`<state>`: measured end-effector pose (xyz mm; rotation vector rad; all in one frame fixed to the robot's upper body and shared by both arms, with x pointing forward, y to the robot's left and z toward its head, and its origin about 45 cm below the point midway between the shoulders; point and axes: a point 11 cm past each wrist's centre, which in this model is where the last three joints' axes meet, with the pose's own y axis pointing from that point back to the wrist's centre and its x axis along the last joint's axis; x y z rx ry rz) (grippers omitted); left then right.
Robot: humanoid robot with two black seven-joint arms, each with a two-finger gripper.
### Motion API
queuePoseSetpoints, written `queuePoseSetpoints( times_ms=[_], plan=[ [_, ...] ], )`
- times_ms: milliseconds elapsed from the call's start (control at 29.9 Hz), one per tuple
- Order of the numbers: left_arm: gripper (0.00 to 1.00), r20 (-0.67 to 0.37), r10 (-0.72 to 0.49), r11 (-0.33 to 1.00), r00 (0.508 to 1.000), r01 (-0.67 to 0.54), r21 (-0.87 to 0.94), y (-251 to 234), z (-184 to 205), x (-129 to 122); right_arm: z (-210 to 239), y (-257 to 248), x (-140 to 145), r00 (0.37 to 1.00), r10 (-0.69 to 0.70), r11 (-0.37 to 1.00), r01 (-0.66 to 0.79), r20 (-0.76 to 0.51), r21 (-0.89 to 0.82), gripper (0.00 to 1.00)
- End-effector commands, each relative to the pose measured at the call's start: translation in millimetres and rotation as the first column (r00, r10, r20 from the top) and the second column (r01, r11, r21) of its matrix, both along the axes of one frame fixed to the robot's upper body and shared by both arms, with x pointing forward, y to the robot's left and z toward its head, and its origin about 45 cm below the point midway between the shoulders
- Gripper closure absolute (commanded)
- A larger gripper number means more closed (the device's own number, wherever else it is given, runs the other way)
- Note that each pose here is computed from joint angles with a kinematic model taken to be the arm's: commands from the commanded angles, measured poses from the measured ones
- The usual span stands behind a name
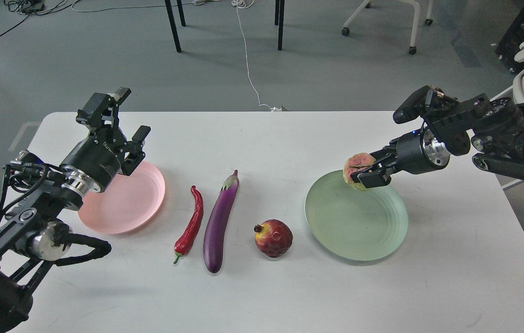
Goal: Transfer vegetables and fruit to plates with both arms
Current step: 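Lower the right gripper onto the red apple and grasp it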
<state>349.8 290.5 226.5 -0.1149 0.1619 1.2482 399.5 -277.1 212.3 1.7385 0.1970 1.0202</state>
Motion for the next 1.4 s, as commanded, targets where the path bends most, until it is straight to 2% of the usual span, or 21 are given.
queuePoseSetpoints(
  times_ms=[0, 134, 234, 434, 902, 1136, 1270, 1370],
  plan=[
    [0.02, 0.002, -0.006, 1.0, 1.0, 0.006, 0.002, -1, 1, 0, -9, 0, -5, 1.0, -0.003, 1.0, 0.003, -0.015, 0.008, 0.07],
    [0.02, 0.003, -0.005, 1.0, 1.0, 0.005, 0.003, 0, 2, 0, -3, 7, -1, 1.0, 0.007, 1.0, -0.007, -0.005, 0.015, 0.05],
    [0.02, 0.003, -0.005, 1.0, 1.0, 0.005, 0.003, 0, 2, 0, 20, 29, 8, 0.999, 0.04, 0.998, -0.041, 0.034, 0.042, 0.04],
    [0.02, 0.004, -0.006, 1.0, 1.0, 0.006, 0.003, 0, 2, 0, 44, 91, -16, 0.994, 0.107, 0.98, -0.099, -0.038, 0.173, 0.04],
    [0.02, 0.01, -0.011, 1.0, 1.0, 0.011, 0.003, -1, 4, -1, 2, 173, -58, 0.95, 0.263, 0.951, -0.226, -0.167, 0.209, 0.04],
    [0.02, 0.013, -0.011, 1.0, 1.0, 0.011, 0.007, -1, 5, -1, -26, 182, -66, 0.933, 0.302, 0.95, -0.276, -0.197, 0.146, 0.05],
    [0.02, 0.014, -0.008, 1.0, 1.0, 0.008, 0.014, 2, 6, -1, -35, 181, -68, 0.928, 0.309, 0.95, -0.29, -0.207, 0.118, 0.1],
    [0.02, 0.014, -0.008, 1.0, 1.0, 0.008, 0.016, 3, 6, -1, -40, 182, -73, 0.922, 0.317, 0.948, -0.299, -0.22, 0.112, 0.25]
  ],
)
